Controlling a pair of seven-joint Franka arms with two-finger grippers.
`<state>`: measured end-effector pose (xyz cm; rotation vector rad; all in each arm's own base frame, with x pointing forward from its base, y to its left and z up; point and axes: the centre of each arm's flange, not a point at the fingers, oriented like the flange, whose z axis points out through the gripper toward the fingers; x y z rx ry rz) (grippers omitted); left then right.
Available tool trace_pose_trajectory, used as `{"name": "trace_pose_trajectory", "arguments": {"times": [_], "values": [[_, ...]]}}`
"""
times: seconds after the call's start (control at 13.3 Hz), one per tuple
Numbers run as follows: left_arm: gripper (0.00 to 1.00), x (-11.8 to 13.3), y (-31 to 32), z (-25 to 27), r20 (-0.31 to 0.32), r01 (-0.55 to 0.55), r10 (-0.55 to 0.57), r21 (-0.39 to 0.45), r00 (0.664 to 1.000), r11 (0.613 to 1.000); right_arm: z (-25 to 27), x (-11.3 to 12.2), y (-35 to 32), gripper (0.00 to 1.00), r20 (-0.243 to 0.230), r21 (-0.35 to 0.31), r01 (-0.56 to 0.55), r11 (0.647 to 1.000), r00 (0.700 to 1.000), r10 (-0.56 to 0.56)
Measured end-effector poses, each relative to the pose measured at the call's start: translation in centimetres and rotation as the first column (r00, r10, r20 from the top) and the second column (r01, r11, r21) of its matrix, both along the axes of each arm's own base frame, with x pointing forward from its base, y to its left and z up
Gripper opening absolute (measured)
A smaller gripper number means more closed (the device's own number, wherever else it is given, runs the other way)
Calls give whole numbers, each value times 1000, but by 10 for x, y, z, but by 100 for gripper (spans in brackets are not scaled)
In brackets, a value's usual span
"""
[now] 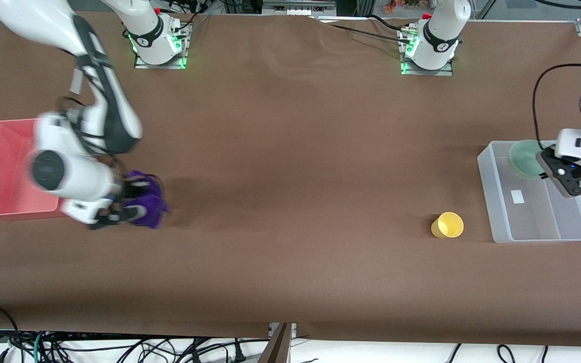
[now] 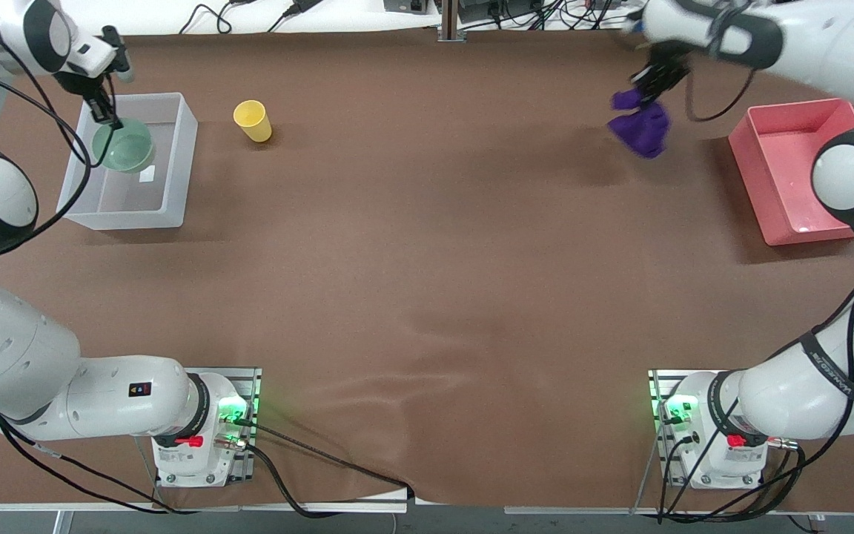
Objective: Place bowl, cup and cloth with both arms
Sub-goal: 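Place the bowl in the clear bin while the right gripper drops the cloth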
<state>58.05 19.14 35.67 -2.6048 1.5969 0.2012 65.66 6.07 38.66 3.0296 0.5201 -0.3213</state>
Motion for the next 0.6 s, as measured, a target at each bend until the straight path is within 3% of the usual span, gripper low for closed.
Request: {"name": "trace_pose_trajectory", "arguments": {"times": [0.22,0.53,0.6], "values": [[3,9,29,-51,46,4,-6,31,999,1000,63,-19,-139,7,-104,-26,-40,999,994,37],[3,13,32,-109,35,2,-3,34,999,999,57,-69,-299,7,-186,-13,8,1000,982,-10],[9,12,35,-118,39,-23,22,20,999,1000,44,-82,-321,7,-203,-4,34,999,979,-34]]}}
